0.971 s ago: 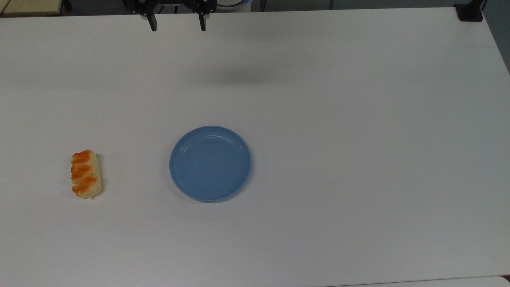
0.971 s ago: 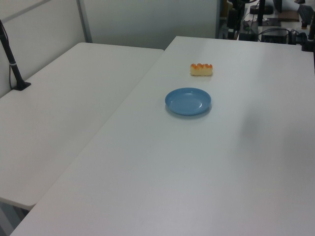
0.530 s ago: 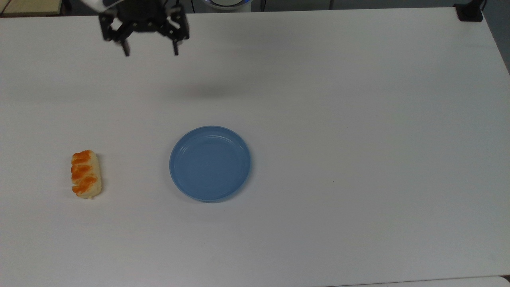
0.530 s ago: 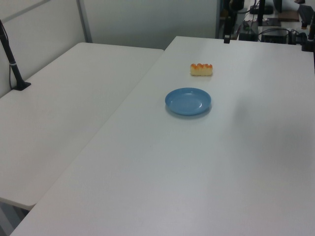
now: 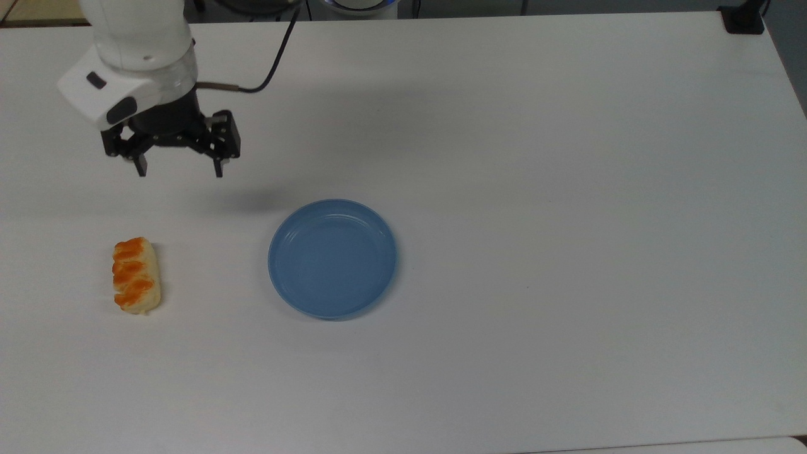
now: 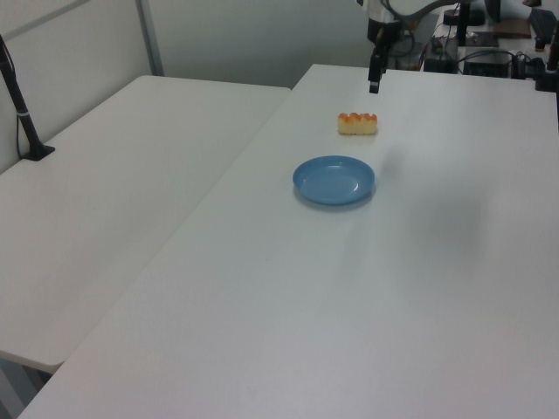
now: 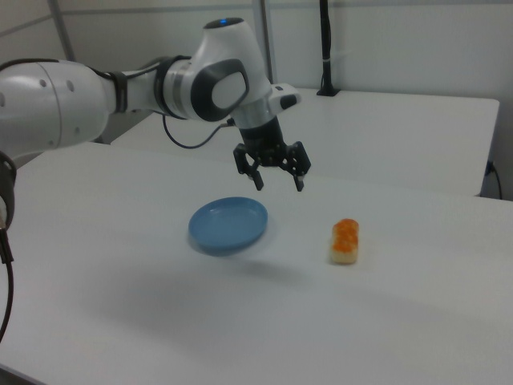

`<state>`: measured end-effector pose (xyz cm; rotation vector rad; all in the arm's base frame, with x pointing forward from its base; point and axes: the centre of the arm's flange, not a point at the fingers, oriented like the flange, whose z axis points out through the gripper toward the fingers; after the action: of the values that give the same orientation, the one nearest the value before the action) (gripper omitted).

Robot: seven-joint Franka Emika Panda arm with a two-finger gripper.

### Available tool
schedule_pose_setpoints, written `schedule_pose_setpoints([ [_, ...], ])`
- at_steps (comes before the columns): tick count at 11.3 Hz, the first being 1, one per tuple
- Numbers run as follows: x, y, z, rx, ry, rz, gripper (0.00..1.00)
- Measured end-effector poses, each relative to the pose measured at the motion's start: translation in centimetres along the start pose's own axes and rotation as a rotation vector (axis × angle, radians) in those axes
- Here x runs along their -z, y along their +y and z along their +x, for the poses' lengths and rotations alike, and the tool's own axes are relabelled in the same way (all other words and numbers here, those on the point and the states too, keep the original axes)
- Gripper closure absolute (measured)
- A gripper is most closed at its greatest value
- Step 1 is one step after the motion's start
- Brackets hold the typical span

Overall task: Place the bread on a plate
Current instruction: 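Move the open gripper over the orange-topped bread roll and lower, then close the gripper on the bread roll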

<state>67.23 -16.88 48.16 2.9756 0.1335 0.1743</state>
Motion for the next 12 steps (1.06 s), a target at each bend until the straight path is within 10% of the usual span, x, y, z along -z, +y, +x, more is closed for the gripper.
schedule_pose_setpoints([
  [12, -16.9, 5.5, 2.9, -0.222, 0.097, -0.067, 0.0],
])
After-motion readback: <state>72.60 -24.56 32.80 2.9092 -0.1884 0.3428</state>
